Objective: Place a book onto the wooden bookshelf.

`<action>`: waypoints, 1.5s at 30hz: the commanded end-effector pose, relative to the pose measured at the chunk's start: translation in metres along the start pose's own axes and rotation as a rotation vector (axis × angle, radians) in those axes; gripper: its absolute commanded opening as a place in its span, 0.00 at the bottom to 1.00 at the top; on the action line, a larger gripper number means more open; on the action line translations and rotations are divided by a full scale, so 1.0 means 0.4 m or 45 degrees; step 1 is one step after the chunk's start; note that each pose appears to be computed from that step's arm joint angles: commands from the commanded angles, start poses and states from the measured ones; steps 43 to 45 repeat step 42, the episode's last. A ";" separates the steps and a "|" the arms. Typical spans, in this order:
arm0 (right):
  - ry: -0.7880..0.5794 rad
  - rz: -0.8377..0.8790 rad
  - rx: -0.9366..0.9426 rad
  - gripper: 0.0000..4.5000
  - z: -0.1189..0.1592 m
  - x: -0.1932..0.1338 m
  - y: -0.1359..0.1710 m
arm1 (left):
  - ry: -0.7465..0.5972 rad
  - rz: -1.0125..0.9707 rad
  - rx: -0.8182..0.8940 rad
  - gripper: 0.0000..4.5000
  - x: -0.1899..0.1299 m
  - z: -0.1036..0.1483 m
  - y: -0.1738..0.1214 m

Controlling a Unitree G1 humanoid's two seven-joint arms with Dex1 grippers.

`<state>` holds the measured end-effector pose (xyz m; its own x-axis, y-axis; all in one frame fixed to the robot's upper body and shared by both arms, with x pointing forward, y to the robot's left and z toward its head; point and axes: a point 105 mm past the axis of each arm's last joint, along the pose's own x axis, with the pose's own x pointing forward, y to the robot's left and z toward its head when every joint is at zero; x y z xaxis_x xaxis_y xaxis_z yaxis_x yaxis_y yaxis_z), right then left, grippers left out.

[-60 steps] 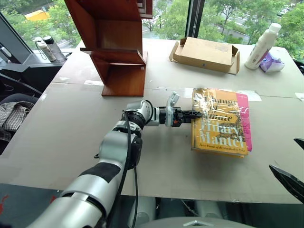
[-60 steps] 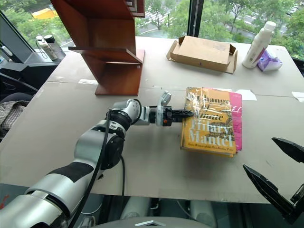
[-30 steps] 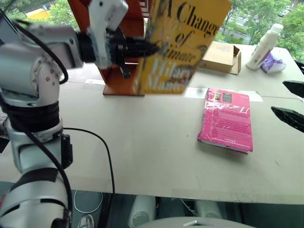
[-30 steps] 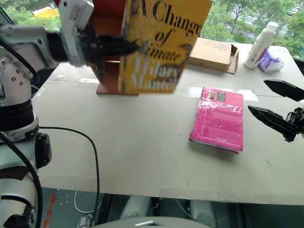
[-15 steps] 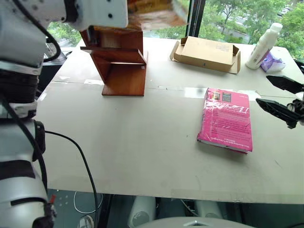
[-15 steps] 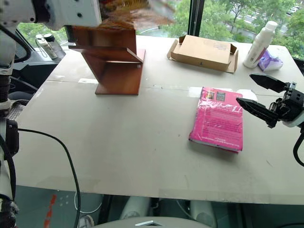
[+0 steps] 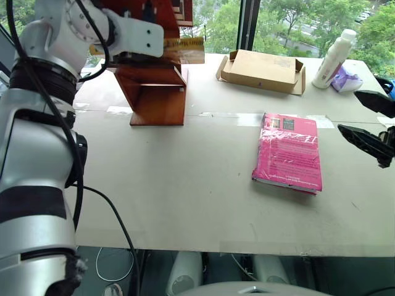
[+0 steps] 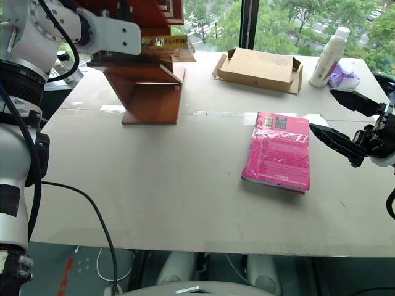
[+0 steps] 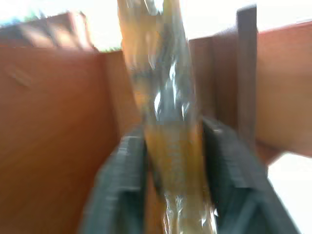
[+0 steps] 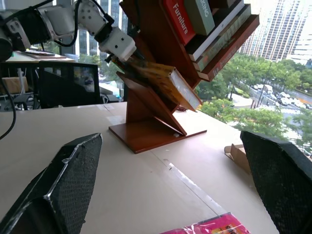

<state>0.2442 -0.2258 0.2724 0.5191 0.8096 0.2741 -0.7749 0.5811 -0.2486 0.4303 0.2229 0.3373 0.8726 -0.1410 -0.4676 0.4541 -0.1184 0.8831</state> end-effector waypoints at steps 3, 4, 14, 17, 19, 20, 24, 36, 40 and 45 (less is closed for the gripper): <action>-0.148 -0.005 -0.067 1.00 0.077 0.014 0.012 | -0.180 0.027 -0.149 0.85 -0.105 0.005 0.039; -0.155 -0.008 -0.066 1.00 0.081 0.015 0.009 | -0.223 0.018 -0.197 0.85 -0.132 0.005 0.035; -0.174 0.005 -0.022 1.00 0.097 0.035 -0.007 | -1.042 -0.460 -0.940 0.85 -0.334 0.251 -0.150; -0.170 0.006 -0.012 1.00 0.102 0.034 -0.006 | -1.120 -0.592 -1.023 0.85 -0.317 0.320 -0.224; -0.164 -0.004 -0.001 1.00 0.105 0.034 -0.002 | -1.160 -0.622 -1.089 0.85 -0.293 0.353 -0.260; -0.142 -0.019 0.004 1.00 0.101 0.031 0.000 | -1.201 -0.609 -1.135 0.85 -0.277 0.368 -0.271; 0.032 -0.139 0.011 1.00 0.056 -0.020 -0.001 | -1.298 -0.367 -1.255 0.85 -0.201 0.410 -0.295; 0.811 -0.617 0.050 1.00 -0.111 -0.363 0.036 | -0.971 -0.490 -1.425 0.85 -0.102 0.261 -0.551; 0.896 -0.665 0.028 1.00 -0.116 -0.417 0.035 | -0.930 -0.533 -1.413 0.85 -0.108 0.223 -0.584; 0.893 -0.669 0.019 1.00 -0.121 -0.417 0.030 | -0.926 -0.559 -1.430 0.85 -0.105 0.223 -0.596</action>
